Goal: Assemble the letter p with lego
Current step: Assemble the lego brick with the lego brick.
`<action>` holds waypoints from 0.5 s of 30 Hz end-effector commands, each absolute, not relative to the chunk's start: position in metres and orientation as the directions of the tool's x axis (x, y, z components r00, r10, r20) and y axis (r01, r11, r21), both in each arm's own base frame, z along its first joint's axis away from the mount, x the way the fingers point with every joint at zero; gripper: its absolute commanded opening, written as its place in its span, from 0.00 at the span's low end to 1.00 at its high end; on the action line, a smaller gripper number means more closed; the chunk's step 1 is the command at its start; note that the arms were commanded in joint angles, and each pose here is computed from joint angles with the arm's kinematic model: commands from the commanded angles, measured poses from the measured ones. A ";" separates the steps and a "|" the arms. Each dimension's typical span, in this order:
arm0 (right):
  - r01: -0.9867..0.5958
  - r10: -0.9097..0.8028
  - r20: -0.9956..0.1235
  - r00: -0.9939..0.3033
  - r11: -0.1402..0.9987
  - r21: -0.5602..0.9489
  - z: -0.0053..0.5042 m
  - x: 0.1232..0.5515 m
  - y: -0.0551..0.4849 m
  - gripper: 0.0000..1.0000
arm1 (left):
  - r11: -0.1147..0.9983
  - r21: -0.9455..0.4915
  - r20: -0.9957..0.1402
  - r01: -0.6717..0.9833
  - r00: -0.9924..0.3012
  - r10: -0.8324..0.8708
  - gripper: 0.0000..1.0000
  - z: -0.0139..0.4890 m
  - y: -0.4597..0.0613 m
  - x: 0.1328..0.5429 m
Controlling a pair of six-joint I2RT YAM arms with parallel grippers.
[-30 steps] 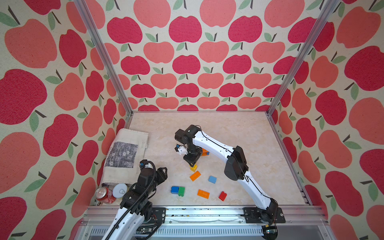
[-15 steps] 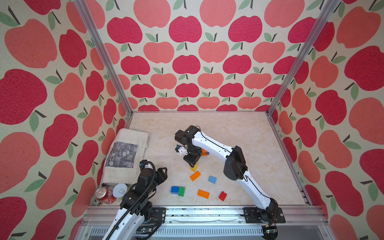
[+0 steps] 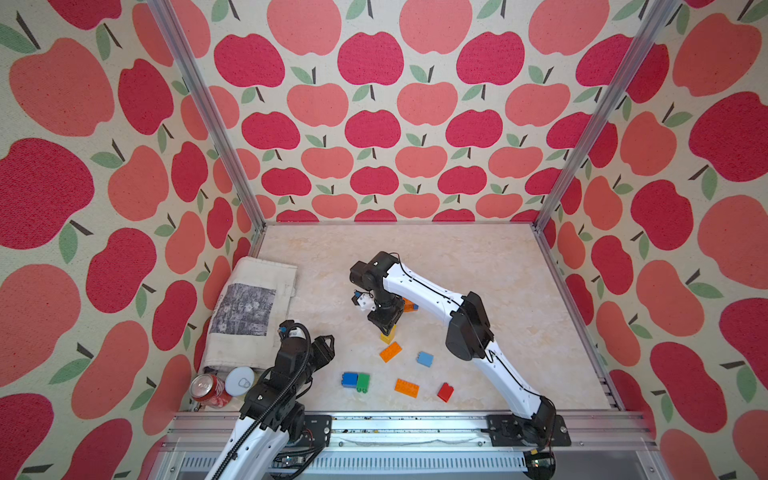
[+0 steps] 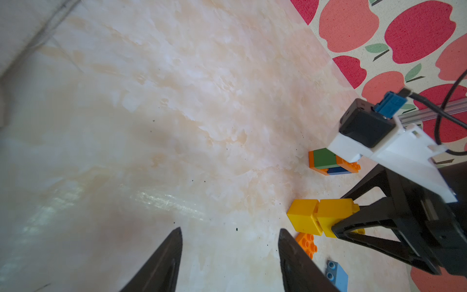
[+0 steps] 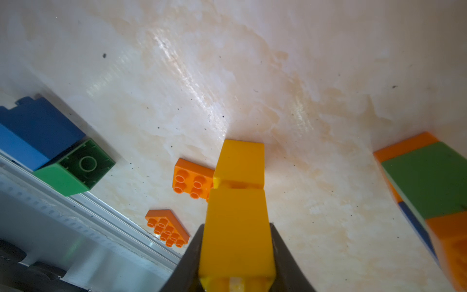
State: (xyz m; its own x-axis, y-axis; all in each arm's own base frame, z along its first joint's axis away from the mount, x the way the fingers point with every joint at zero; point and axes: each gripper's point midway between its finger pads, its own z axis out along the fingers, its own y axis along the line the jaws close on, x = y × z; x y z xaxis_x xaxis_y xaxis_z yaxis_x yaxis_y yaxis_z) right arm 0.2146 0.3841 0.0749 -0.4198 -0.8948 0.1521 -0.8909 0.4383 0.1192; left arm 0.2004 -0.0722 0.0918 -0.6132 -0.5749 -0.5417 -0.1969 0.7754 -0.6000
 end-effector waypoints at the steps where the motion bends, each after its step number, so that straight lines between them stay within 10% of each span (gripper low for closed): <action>1: -0.883 -0.883 0.187 -0.431 0.455 0.113 0.065 0.214 0.383 0.11 | 0.777 -0.593 -0.525 -0.211 -0.631 -0.572 0.63 0.082 -0.072 0.196; 15: -0.883 -0.859 0.274 -0.432 0.464 0.062 0.036 0.218 0.371 0.10 | 0.773 -0.597 -0.518 -0.214 -0.634 -0.575 0.63 0.079 -0.073 0.196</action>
State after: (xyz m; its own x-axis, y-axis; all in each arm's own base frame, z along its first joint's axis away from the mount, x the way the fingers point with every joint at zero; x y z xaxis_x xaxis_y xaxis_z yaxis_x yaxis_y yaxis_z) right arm 0.2165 0.3853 0.0724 -0.4247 -0.8914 0.1583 -0.8891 0.4437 0.1127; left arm 0.1985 -0.0738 0.0862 -0.6265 -0.5702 -0.5313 -0.1977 0.7757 -0.5994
